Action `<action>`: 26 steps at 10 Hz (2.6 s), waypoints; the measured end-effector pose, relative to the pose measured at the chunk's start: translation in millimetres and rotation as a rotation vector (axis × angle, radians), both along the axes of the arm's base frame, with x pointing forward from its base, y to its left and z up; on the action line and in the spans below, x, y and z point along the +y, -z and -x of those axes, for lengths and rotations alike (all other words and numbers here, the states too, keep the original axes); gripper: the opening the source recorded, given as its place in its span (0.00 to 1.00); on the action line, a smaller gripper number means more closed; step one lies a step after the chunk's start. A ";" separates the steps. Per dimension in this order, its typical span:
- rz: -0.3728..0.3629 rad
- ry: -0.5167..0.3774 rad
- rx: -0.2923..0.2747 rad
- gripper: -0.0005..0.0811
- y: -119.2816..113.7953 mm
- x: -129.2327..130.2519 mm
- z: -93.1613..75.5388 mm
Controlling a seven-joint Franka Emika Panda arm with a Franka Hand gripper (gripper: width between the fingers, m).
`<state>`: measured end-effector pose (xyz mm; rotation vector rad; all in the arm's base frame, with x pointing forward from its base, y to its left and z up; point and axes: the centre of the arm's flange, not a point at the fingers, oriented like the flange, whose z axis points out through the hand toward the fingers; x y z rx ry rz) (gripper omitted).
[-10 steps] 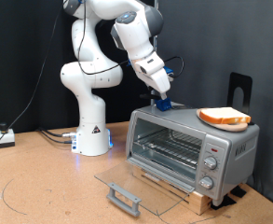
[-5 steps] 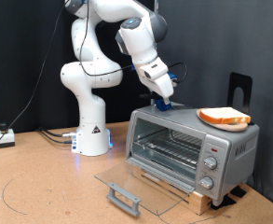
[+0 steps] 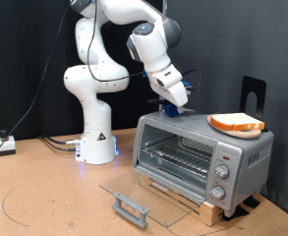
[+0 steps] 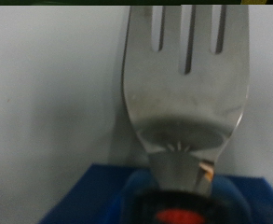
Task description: Make a piece of toast with the oven
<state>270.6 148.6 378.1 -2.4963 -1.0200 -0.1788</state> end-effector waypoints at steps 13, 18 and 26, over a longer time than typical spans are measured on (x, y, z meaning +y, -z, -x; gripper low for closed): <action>0.003 0.018 -0.012 0.58 4.3 0.6 -7.2; 0.016 0.026 -0.050 0.98 3.5 -0.7 -11.2; 0.048 -0.005 -0.021 0.99 5.8 -3.1 -8.3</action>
